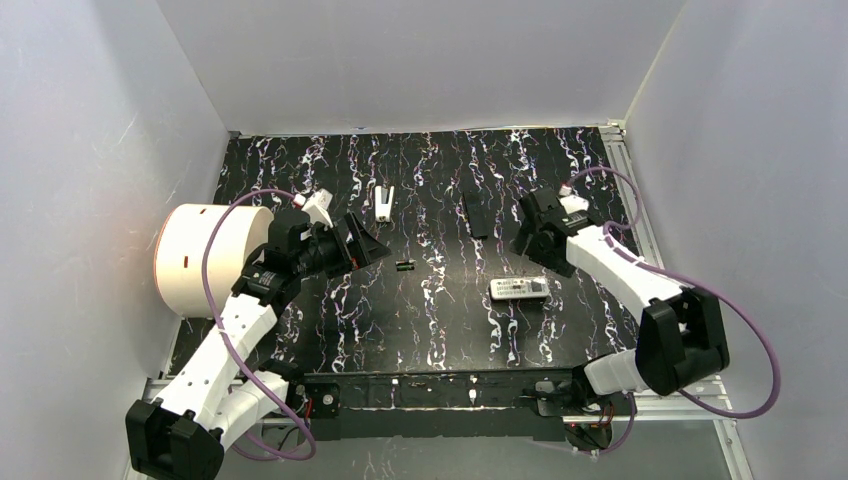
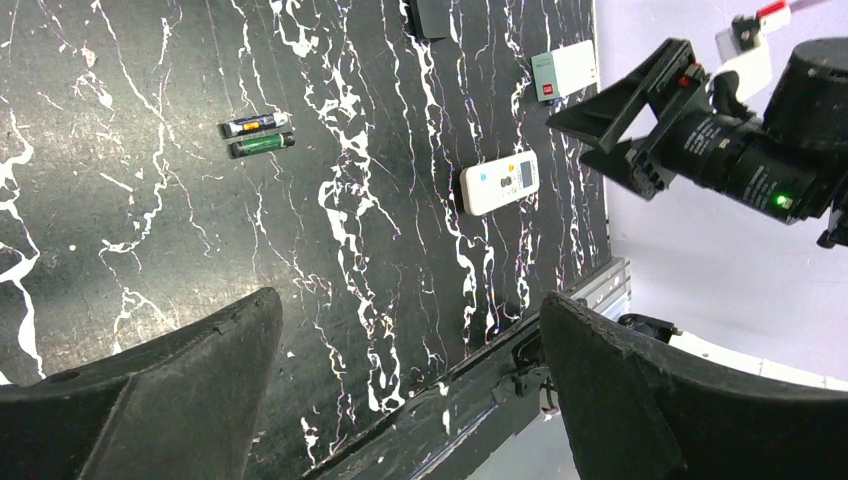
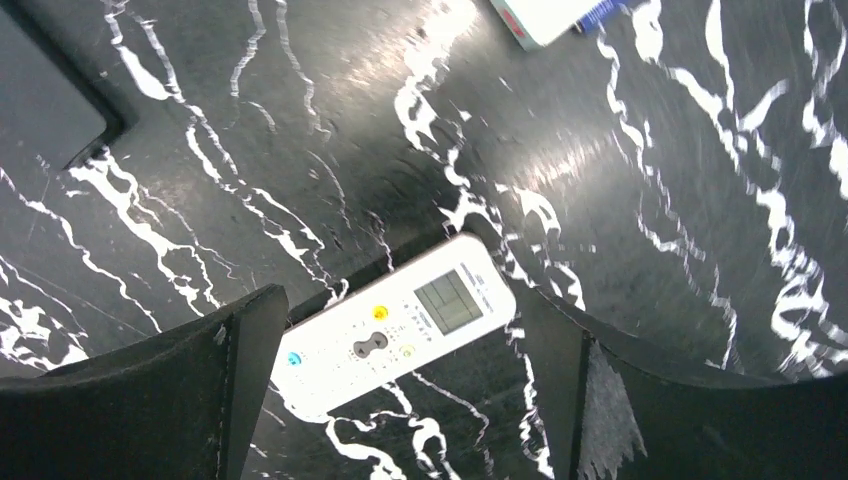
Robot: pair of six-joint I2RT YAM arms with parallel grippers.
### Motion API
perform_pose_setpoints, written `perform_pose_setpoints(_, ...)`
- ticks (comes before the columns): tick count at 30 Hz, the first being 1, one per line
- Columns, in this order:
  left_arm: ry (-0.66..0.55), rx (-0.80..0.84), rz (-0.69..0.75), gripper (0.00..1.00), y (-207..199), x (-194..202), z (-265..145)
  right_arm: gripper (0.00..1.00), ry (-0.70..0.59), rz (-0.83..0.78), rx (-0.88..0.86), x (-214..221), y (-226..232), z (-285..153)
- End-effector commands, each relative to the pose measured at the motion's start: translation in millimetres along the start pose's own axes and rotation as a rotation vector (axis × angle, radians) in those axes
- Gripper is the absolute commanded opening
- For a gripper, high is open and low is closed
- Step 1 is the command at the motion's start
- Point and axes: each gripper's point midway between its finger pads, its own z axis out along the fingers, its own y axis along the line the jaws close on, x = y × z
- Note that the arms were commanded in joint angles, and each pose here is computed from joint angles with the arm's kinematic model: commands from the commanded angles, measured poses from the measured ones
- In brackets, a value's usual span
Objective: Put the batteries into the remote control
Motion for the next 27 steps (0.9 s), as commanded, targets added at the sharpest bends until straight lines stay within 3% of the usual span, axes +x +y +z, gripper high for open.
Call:
perform_pose_setpoints(1, -0.012, 0.017, 0.021, 0.98, -1, 0, -1, 0.98, 0.044, 0.361, 0.117, 26, -23, -4)
perform_pose_setpoints(5, -0.007, 0.017, 0.019, 0.98, 1, 3, 0, 0.99, 0.118, 0.549, 0.116, 40, -14, -7)
perform_pose_setpoints(11, -0.016, 0.008, 0.023, 0.98, 6, 5, -1, 0.99, 0.173, 0.639, 0.112, 50, -4, -2)
perform_pose_setpoints(20, -0.014, 0.004, 0.026, 0.98, 6, 6, -2, 0.99, 0.254, 0.656, 0.129, 74, 2, 20)
perform_pose_setpoints(27, -0.008, 0.006, 0.015, 0.98, 6, 8, -2, 0.98, 0.241, 0.639, 0.17, 76, -1, 35)
